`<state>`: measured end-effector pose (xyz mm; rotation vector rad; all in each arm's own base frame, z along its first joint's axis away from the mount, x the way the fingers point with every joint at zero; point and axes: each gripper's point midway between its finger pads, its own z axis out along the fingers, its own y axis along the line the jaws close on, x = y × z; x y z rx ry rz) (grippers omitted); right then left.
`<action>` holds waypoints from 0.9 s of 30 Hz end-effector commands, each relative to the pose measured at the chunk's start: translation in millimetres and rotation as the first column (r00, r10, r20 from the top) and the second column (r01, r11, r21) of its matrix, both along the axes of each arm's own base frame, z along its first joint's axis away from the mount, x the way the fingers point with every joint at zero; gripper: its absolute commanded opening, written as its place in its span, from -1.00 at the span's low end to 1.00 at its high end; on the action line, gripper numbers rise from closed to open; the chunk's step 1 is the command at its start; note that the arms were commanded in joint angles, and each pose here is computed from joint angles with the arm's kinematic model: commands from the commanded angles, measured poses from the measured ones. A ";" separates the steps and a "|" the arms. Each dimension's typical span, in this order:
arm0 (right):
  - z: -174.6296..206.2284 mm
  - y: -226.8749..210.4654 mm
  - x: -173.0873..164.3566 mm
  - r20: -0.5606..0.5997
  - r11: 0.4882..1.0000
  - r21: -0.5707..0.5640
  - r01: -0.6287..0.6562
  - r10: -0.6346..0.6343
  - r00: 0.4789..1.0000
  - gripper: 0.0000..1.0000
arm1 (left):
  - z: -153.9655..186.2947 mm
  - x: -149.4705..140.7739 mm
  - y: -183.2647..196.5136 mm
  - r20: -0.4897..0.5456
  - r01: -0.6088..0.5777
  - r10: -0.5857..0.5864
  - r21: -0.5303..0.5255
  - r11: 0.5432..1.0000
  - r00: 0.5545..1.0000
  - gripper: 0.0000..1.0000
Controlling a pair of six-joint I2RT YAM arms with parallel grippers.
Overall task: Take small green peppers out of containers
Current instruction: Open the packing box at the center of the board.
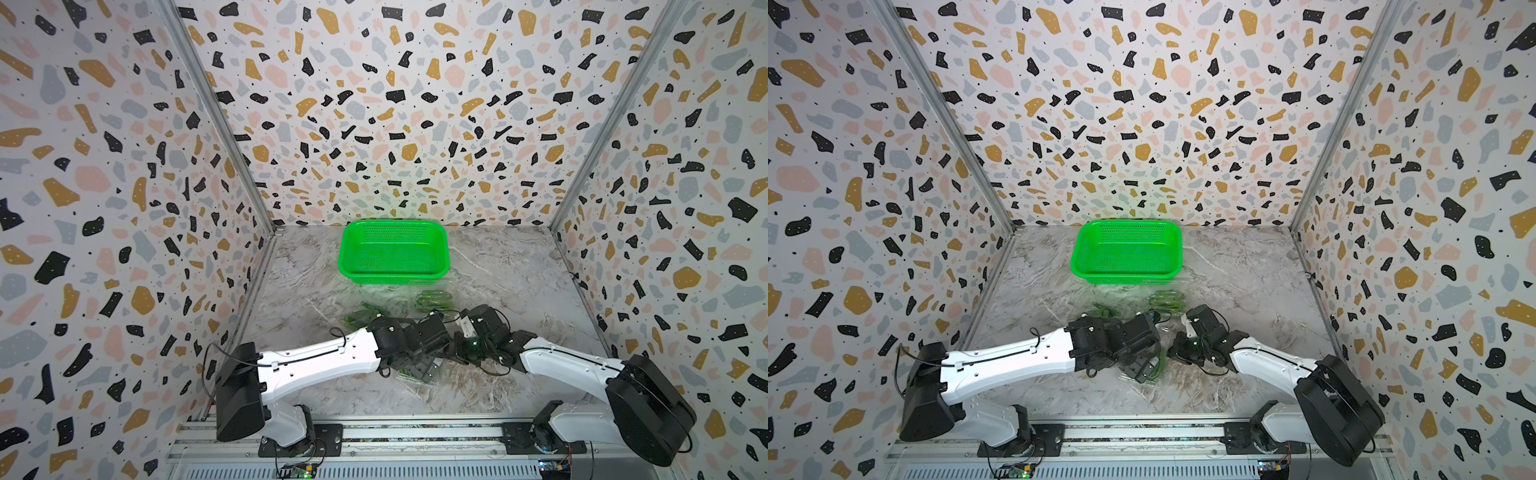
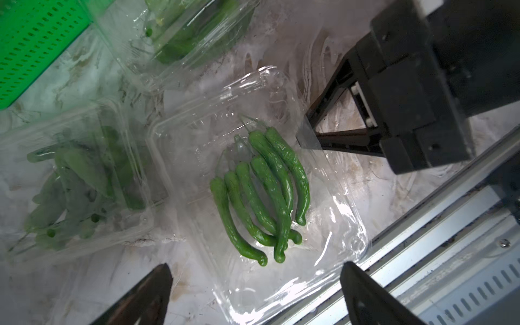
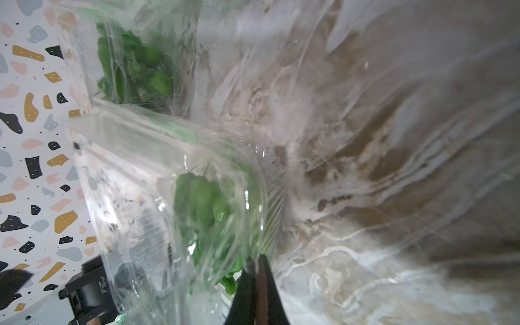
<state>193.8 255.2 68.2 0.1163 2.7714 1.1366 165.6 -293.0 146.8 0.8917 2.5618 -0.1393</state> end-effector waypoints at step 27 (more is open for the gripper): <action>30.1 6.7 -9.0 0.035 0.995 0.067 0.079 -0.082 0.996 -1.00 | -20.1 35.6 -5.6 0.247 -0.131 0.103 0.103 0.986 0.964 0.84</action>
